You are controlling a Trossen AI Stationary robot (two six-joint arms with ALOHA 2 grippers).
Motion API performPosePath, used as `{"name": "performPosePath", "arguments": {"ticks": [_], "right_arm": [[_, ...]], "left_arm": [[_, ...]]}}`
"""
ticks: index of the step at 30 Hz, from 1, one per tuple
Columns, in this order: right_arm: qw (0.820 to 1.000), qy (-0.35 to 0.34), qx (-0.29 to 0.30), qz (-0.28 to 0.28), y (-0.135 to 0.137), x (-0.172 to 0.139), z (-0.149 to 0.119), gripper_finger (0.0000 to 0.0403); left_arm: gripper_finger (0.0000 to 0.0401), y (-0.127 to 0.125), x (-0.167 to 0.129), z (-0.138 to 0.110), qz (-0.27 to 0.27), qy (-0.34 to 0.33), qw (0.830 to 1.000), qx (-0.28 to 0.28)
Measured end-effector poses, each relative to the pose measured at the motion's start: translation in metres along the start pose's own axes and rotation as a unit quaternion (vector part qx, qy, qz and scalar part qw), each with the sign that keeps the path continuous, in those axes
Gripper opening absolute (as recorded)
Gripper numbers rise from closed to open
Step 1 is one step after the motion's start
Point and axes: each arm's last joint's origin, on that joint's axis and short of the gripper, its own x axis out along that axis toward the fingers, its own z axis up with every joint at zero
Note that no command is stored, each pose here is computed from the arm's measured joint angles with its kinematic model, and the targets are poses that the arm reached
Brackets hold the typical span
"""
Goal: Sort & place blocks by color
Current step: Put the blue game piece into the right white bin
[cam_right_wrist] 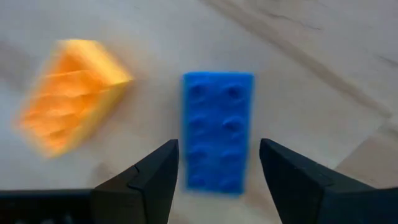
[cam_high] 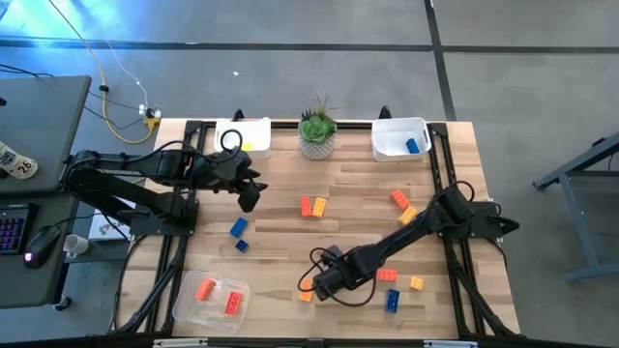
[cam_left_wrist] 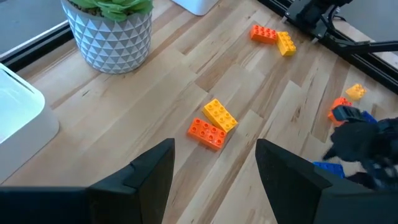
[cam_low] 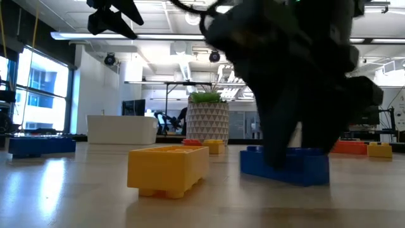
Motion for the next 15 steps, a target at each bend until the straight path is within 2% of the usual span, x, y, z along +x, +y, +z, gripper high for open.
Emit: {"name": "performPosePath", "arguments": {"ticks": [4, 15], "right_arm": [[1.0, -0.003, -0.002, 0.012, 0.002, -0.004, 0.001, 0.0198], [1.0, -0.004, -0.004, -0.015, -0.009, 0.004, 0.0, 0.0195]], "left_arm": [[0.0211, 0.002, 0.004, -0.005, 0.006, 0.008, 1.0, -0.006], [0.0211, 0.006, 0.013, -0.015, 0.018, 0.025, 0.999, -0.018]]}}
